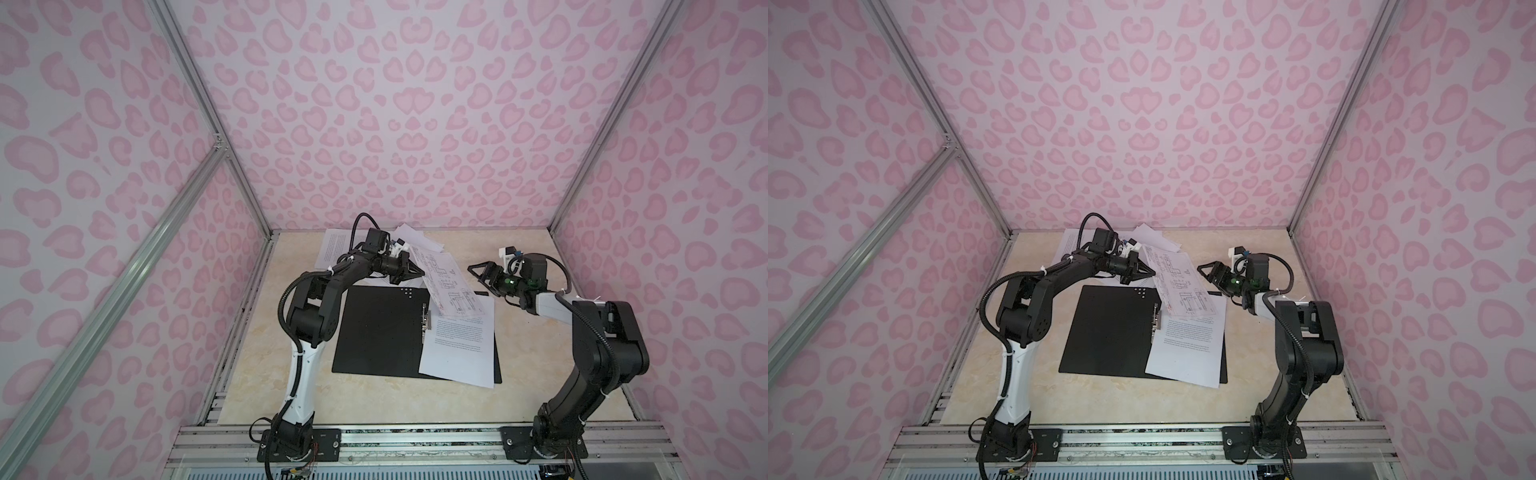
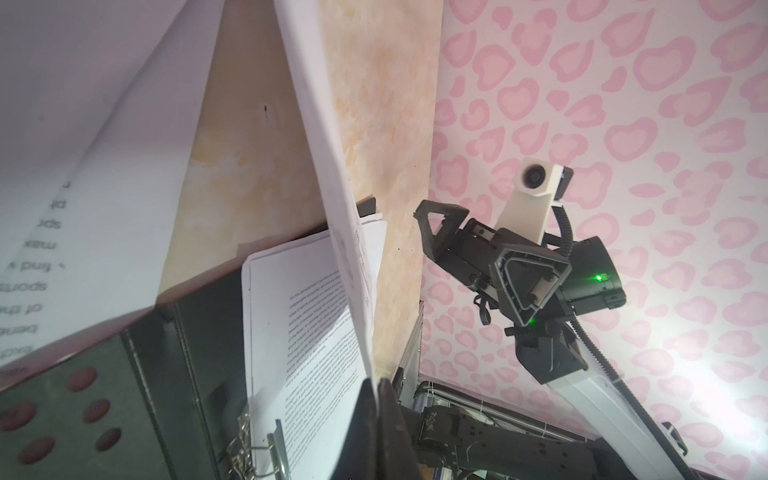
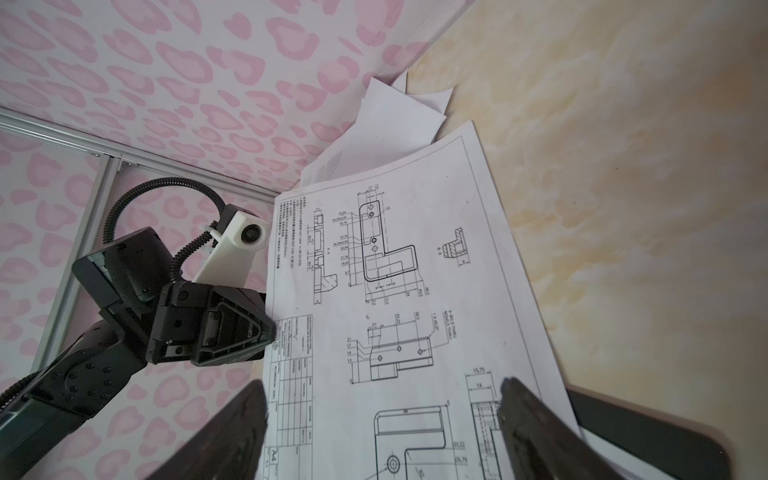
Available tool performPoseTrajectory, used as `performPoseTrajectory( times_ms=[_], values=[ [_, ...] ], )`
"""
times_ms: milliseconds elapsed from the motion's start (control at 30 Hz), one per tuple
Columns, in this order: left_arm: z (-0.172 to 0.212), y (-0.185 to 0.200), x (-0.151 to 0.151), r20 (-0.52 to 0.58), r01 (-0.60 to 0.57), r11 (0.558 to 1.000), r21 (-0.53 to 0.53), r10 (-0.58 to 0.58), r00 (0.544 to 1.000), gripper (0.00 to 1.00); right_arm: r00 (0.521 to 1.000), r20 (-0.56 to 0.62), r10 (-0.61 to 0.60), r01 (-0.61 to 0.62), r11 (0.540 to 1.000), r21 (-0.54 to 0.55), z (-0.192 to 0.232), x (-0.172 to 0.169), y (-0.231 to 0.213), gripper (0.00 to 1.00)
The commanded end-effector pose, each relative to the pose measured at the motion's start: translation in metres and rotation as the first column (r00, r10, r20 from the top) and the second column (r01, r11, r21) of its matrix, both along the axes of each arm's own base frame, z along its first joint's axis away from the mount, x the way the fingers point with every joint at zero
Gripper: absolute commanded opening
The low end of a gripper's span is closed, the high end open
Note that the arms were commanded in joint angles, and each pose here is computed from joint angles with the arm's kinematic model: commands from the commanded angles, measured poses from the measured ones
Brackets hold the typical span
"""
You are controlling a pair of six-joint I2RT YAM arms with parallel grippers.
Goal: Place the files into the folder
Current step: 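Lift the drawing with the left gripper while the right gripper draws back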
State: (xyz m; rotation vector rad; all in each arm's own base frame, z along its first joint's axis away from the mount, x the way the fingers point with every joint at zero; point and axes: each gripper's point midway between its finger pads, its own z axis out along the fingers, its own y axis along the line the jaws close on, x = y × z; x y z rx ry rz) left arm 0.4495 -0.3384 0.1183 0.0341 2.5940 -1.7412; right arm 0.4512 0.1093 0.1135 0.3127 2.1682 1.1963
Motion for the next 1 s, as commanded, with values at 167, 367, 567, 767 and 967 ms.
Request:
performPoseTrajectory(
  times_ms=[167, 367, 567, 767, 967],
  values=[
    [0.388, 0.061, -0.154, 0.696, 0.113, 0.951, -0.288, 0.126, 0.707, 0.04, 0.999, 0.041, 0.029, -0.03, 0.999, 0.026, 0.012, 0.0, 0.013, 0.89],
    [0.409, 0.08, -0.167, 0.797, 0.029, 0.965, -0.26, 0.197, 0.571, 0.04, 0.998, 0.066, 0.015, -0.017, 1.0, 0.02, 0.025, -0.015, 0.012, 0.89],
    [0.411, 0.111, -0.171, 0.899, -0.148, 0.959, -0.24, 0.278, 0.339, 0.04, 0.995, 0.094, 0.017, -0.016, 1.0, -0.013, 0.041, -0.037, 0.012, 0.89],
    [0.396, 0.141, -0.179, 0.97, -0.29, 0.936, -0.197, 0.23, 0.083, 0.04, 0.992, 0.123, 0.032, -0.025, 0.998, -0.058, 0.059, -0.054, 0.014, 0.89],
    [0.369, 0.145, -0.185, 0.985, -0.298, 0.941, -0.162, 0.172, 0.009, 0.04, 0.99, 0.127, 0.055, -0.046, 0.996, -0.074, 0.063, -0.063, 0.02, 0.89]
  ],
)
